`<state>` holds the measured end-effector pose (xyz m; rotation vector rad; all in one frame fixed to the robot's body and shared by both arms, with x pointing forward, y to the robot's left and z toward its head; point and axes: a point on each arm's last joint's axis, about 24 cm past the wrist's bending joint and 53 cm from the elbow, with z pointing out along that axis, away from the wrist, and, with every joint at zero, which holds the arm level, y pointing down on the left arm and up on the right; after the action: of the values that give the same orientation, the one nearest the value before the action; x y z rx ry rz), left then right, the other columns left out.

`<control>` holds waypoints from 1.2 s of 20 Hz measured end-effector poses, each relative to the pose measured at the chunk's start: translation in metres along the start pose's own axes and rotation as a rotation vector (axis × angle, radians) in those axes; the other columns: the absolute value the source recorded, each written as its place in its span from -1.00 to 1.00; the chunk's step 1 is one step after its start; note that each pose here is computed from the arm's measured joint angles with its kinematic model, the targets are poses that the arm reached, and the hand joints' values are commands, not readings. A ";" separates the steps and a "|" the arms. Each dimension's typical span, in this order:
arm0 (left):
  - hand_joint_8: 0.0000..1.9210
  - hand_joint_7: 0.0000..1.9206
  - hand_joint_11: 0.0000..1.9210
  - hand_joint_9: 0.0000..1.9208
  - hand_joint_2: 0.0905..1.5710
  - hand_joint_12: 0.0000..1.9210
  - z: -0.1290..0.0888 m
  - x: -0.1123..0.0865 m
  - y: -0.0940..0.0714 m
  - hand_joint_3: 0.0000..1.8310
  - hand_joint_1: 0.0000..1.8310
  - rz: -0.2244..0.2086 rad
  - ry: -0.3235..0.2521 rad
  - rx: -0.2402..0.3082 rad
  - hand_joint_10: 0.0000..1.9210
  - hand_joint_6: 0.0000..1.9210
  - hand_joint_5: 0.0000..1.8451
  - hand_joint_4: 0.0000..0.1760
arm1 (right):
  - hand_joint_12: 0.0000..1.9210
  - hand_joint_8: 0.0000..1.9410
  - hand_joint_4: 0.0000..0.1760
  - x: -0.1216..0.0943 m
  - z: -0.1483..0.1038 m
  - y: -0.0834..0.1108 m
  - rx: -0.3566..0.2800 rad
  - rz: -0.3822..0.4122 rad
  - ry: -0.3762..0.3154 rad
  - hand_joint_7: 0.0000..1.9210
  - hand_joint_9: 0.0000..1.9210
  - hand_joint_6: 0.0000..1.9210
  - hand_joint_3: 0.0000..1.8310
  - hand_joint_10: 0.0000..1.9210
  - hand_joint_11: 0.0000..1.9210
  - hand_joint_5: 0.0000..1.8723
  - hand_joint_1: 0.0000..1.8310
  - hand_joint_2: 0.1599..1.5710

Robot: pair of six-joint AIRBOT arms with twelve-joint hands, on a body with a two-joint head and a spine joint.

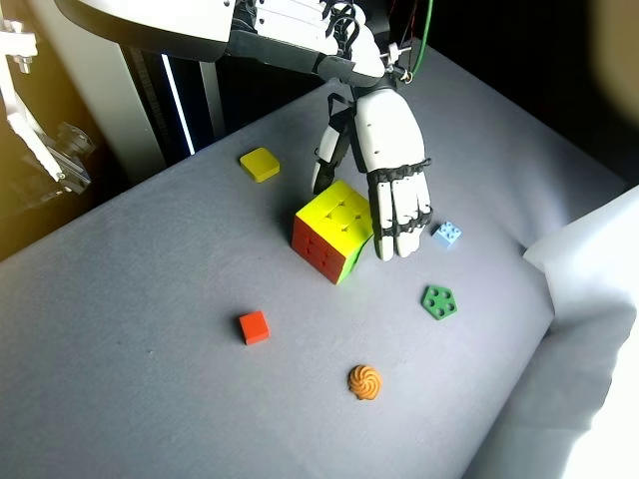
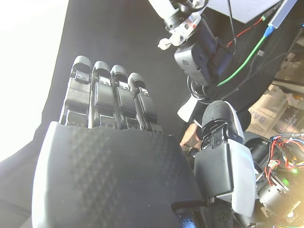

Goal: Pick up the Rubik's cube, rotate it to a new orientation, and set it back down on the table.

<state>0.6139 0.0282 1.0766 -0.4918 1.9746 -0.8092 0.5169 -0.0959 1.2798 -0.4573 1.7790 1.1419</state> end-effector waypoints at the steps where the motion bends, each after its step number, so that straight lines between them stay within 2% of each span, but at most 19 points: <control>1: -1.00 -0.92 -1.00 -0.91 -0.10 -0.32 0.001 0.000 0.001 -1.00 0.33 0.006 -0.002 0.000 -1.00 -1.00 -0.83 -1.00 | -1.00 -0.99 -1.00 0.000 0.000 0.000 -0.001 0.000 0.000 -0.98 -1.00 -0.99 -1.00 -1.00 -1.00 -0.96 -0.99 0.45; 3: -1.00 -0.93 -1.00 -0.92 -0.10 -0.33 0.004 -0.001 0.006 -1.00 0.33 0.010 -0.009 -0.013 -1.00 -1.00 -0.84 -1.00 | -1.00 -0.99 -1.00 0.000 0.000 0.000 -0.001 0.000 0.001 -0.97 -1.00 -0.99 -1.00 -1.00 -1.00 -0.95 -0.99 0.45; 6: -0.99 -0.87 -1.00 -0.86 -0.10 -0.20 0.007 0.000 0.015 -1.00 0.32 0.014 -0.004 -0.030 -0.99 -0.99 -0.79 -1.00 | -1.00 -1.00 -1.00 0.000 0.000 0.000 -0.001 0.000 0.001 -1.00 -1.00 -1.00 -1.00 -1.00 -1.00 -0.99 -1.00 0.45; 7: -0.99 -0.85 -1.00 -0.86 -0.10 -0.24 0.009 -0.003 0.017 -1.00 0.37 0.014 -0.010 -0.035 -0.99 -0.99 -0.77 -1.00 | -1.00 -1.00 -1.00 0.000 0.000 0.000 -0.001 0.000 0.001 -1.00 -1.00 -1.00 -1.00 -1.00 -1.00 -1.00 -1.00 0.45; 9: -1.00 -0.85 -1.00 -0.87 -0.05 -0.24 0.010 -0.001 0.017 -0.99 0.30 0.022 -0.007 -0.034 -1.00 -0.99 -0.75 -1.00 | -1.00 -1.00 -1.00 0.000 0.000 0.000 -0.001 0.000 0.001 -1.00 -1.00 -1.00 -1.00 -1.00 -1.00 -1.00 -1.00 0.45; 10: -1.00 -0.92 -1.00 -0.93 -0.08 -0.38 0.012 0.000 0.017 -1.00 0.30 0.023 -0.006 -0.035 -1.00 -1.00 -0.84 -1.00 | -1.00 -1.00 -1.00 0.000 0.000 0.001 -0.002 0.000 0.001 -1.00 -1.00 -0.99 -1.00 -1.00 -1.00 -0.98 -0.96 0.45; 11: -1.00 -0.92 -1.00 -0.93 -0.11 -0.41 0.013 0.001 0.017 -1.00 0.33 0.025 -0.002 -0.036 -0.99 -0.99 -0.84 -1.00 | -1.00 -1.00 -1.00 0.000 0.000 0.000 -0.001 0.000 0.001 -1.00 -1.00 -1.00 -1.00 -1.00 -1.00 -1.00 -0.96 0.45; 15: -1.00 -0.88 -1.00 -0.89 -0.07 -0.26 0.014 0.007 0.019 -0.99 0.30 0.028 0.009 -0.048 -0.99 -0.99 -0.80 -1.00 | -1.00 -1.00 -1.00 0.000 0.000 0.000 -0.001 0.000 0.001 -1.00 -1.00 -1.00 -1.00 -1.00 -1.00 -1.00 -1.00 0.44; 18: -1.00 -0.92 -1.00 -0.93 -0.07 -0.42 0.015 0.009 0.019 -0.99 0.28 0.020 0.011 -0.057 -1.00 -1.00 -0.84 -1.00 | -1.00 -1.00 -1.00 0.000 0.000 0.001 -0.002 0.000 0.002 -1.00 -1.00 -1.00 -1.00 -1.00 -1.00 -1.00 -1.00 0.46; 21: -0.99 -0.88 -1.00 -0.90 -0.08 -0.32 0.016 0.011 0.018 -1.00 0.29 0.020 0.013 -0.058 -0.99 -0.99 -0.79 -1.00 | -1.00 -1.00 -1.00 0.001 0.000 0.001 -0.002 0.000 0.002 -1.00 -1.00 -1.00 -1.00 -1.00 -1.00 -1.00 -0.98 0.45; 22: -0.99 -0.92 -1.00 -0.94 -0.07 -0.43 0.017 0.011 0.019 -1.00 0.30 0.020 0.012 -0.058 -0.99 -0.99 -0.83 -1.00 | -1.00 -1.00 -1.00 0.001 0.000 0.001 -0.003 0.000 0.002 -1.00 -1.00 -1.00 -1.00 -1.00 -1.00 -0.99 -0.97 0.45; 23: -0.99 -0.91 -1.00 -0.94 -0.09 -0.45 0.017 0.011 0.019 -1.00 0.30 0.020 0.012 -0.058 -0.99 -0.99 -0.84 -1.00 | -1.00 -1.00 -1.00 0.001 0.000 0.001 -0.003 0.000 0.002 -1.00 -1.00 -0.99 -1.00 -1.00 -1.00 -0.98 -0.97 0.45; 24: -0.99 -0.91 -1.00 -0.93 -0.08 -0.34 0.017 0.011 0.019 -1.00 0.28 0.020 0.012 -0.058 -0.99 -1.00 -0.84 -1.00 | -1.00 -1.00 -1.00 0.001 0.000 0.001 -0.002 0.000 0.002 -1.00 -1.00 -1.00 -1.00 -1.00 -1.00 -1.00 -0.99 0.44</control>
<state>0.6223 0.0285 1.0505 -0.5010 2.0156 -0.7456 0.5162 -0.0955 1.2797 -0.4603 1.7794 1.1437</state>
